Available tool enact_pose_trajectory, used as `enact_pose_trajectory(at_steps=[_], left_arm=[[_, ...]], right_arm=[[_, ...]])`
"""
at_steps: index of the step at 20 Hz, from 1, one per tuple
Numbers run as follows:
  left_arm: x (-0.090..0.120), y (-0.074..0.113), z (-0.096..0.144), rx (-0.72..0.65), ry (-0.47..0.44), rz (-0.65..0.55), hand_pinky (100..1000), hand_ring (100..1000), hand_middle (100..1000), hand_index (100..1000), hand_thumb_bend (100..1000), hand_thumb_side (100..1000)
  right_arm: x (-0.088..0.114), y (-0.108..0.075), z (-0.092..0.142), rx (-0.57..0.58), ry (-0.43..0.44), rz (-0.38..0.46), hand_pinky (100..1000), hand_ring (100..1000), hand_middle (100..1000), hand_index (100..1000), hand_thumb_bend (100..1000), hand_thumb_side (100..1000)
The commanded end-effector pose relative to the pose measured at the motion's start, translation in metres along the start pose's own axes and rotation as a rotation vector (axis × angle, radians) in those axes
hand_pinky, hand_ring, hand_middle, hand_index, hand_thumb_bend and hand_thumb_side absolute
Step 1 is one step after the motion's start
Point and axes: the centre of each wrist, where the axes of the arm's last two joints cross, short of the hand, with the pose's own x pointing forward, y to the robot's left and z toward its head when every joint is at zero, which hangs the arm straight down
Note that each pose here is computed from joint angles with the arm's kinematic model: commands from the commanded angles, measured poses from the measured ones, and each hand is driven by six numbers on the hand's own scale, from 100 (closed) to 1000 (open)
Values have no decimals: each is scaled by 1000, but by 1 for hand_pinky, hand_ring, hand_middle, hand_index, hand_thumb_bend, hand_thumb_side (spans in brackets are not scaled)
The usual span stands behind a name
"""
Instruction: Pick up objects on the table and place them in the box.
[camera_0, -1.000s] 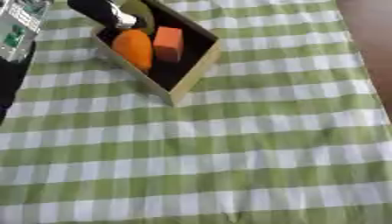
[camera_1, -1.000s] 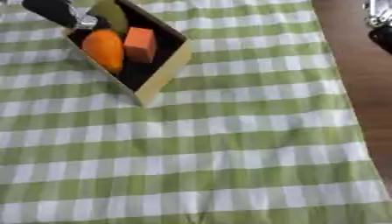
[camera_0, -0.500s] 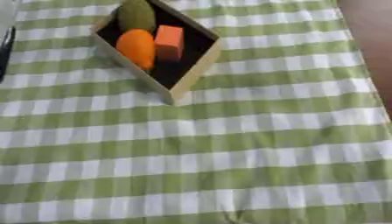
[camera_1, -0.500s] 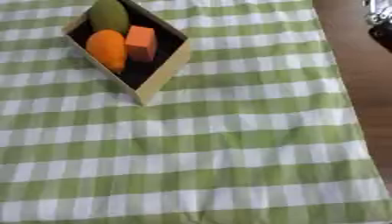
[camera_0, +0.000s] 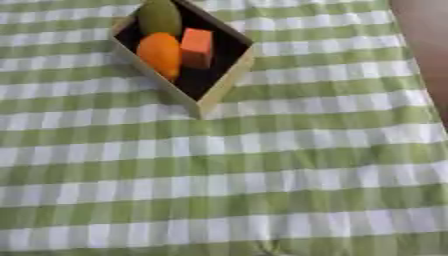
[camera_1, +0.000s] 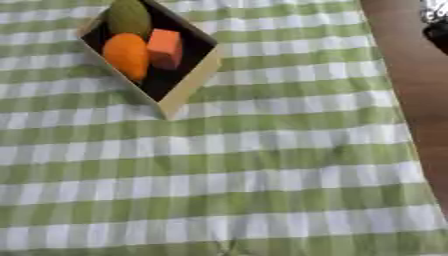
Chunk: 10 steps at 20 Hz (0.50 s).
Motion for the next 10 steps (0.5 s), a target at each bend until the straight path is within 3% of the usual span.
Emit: enact_pose_trajectory(at_steps=[1,10], left_arm=[[12,21,14,150,-28,97,786,755,724,882,252,589],[-19,4,59,298,48,309,779,748,720,887,277,613]], right_arm=[[6,-6,-6,-16,-54,21,941,923,758,892,100,509],[11,-5,-15,-81,-126,-21,936,866,787,895,100,524]])
